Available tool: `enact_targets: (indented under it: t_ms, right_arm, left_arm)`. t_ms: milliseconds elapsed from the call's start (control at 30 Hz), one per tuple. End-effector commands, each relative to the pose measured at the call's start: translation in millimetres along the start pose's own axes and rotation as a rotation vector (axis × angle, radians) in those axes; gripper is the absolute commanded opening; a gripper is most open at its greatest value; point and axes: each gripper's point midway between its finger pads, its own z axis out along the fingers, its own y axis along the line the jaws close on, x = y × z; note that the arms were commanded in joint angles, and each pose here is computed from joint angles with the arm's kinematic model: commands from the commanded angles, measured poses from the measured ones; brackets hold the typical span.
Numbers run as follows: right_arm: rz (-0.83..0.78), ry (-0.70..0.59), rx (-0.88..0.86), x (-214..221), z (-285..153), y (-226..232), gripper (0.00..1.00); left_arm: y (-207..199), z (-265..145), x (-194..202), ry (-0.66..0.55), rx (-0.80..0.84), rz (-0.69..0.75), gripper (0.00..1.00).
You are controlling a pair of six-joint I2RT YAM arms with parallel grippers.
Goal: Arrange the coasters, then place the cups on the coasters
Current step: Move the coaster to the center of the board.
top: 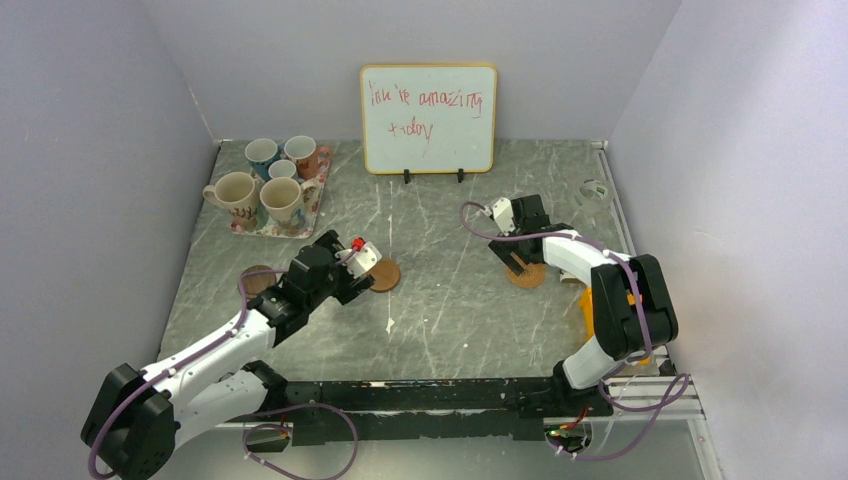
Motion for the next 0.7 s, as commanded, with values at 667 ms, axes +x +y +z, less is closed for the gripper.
enact_targets:
  t_ms: [667]
  right_arm:
    - [-0.301, -0.248, -0.264, -85.1, -21.2, 137.1, 0.96]
  left_arm:
    - [10.2, -0.1, -6.8, -0.038, -0.055, -0.025, 0.96]
